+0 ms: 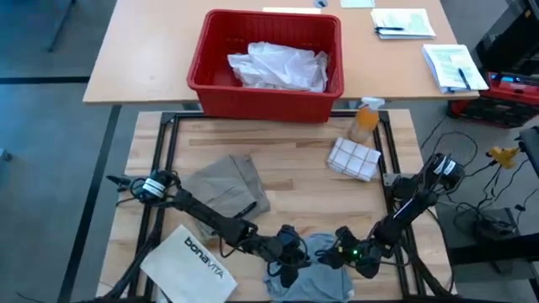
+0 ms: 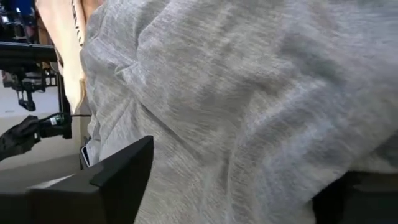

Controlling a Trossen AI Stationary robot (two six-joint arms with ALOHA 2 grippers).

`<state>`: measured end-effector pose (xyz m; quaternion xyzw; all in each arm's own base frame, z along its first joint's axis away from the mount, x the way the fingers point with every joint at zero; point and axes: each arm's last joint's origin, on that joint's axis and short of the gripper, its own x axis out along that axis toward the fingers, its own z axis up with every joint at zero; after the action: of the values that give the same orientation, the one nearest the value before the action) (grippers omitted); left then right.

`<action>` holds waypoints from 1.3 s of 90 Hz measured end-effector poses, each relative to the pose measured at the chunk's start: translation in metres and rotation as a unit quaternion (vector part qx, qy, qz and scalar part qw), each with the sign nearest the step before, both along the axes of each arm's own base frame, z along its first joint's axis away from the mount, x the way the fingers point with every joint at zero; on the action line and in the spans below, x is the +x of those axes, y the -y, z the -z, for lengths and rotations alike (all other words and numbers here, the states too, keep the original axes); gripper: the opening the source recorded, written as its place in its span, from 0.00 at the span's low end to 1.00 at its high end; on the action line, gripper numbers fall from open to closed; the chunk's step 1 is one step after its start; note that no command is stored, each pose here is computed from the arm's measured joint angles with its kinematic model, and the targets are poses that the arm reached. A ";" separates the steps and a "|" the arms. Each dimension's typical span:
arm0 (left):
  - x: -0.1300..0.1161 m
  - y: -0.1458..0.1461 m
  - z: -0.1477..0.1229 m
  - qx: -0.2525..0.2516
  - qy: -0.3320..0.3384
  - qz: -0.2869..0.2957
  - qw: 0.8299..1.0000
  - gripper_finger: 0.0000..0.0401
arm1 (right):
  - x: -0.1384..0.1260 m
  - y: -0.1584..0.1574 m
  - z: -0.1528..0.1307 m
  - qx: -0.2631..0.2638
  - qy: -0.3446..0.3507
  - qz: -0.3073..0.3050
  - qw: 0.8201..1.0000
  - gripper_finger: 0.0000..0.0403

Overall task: Fold laundry
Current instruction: Stack the folded gray shirt on top of the folded gray shorts

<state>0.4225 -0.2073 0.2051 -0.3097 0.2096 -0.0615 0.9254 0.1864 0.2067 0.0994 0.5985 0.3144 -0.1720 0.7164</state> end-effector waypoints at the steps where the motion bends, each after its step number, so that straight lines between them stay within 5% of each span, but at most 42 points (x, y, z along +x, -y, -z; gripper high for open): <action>1: 0.000 0.000 0.000 0.000 0.000 0.000 1.000 0.21 | 0.000 0.000 0.000 0.000 -0.001 0.000 1.000 0.69; 32: -0.022 -0.002 -0.010 -0.030 -0.081 -0.027 0.996 0.21 | 0.001 0.001 0.000 -0.013 -0.006 -0.015 1.000 0.04; 59: -0.089 -0.007 0.011 -0.144 -0.030 -0.117 0.982 0.30 | -0.001 0.006 -0.013 -0.058 0.017 -0.052 0.997 0.01; 75: -0.114 -0.019 -0.004 -0.138 0.002 -0.108 0.985 0.31 | -0.003 0.020 -0.049 -0.109 0.046 -0.113 0.987 0.00; 98: -0.123 -0.036 -0.034 -0.065 0.049 -0.091 0.992 0.27 | 0.009 0.053 -0.122 -0.236 0.054 -0.300 0.923 0.00; 117: -0.129 -0.049 -0.055 -0.041 0.074 -0.089 0.992 0.26 | 0.030 0.081 -0.194 -0.314 0.076 -0.395 0.860 0.00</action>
<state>0.2938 -0.1580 0.2597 -0.3596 0.1096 -0.0096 0.9266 0.2164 0.1253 0.2932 0.1780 0.3987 0.0819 0.8959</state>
